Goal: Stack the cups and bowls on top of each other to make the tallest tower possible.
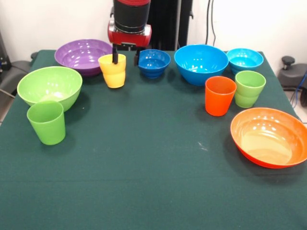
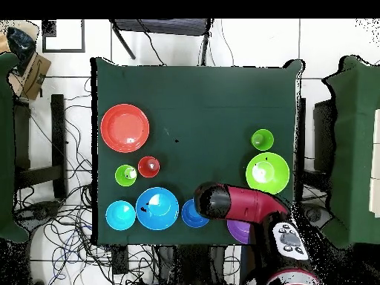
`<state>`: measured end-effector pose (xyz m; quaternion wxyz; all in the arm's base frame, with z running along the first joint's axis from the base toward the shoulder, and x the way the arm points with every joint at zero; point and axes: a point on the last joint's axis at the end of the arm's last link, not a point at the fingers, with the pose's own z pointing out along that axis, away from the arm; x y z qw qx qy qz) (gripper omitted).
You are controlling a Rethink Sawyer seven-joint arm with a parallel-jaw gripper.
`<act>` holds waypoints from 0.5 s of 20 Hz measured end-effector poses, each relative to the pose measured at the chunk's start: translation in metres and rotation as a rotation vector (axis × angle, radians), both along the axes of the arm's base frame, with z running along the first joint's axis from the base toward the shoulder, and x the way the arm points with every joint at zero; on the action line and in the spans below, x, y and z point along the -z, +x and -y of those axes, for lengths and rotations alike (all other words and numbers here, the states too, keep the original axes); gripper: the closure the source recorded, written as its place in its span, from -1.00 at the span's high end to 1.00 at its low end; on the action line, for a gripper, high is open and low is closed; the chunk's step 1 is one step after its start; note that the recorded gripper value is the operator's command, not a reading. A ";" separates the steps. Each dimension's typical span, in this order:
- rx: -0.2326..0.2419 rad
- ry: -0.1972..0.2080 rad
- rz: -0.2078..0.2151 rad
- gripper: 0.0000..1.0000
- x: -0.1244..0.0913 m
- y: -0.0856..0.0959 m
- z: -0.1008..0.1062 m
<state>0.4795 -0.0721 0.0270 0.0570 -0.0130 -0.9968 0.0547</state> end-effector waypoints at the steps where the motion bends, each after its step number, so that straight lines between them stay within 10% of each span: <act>1: 0.000 -0.001 -0.001 1.00 0.000 0.000 0.000; 10: 0.000 -0.003 -0.003 1.00 -0.001 -0.002 0.000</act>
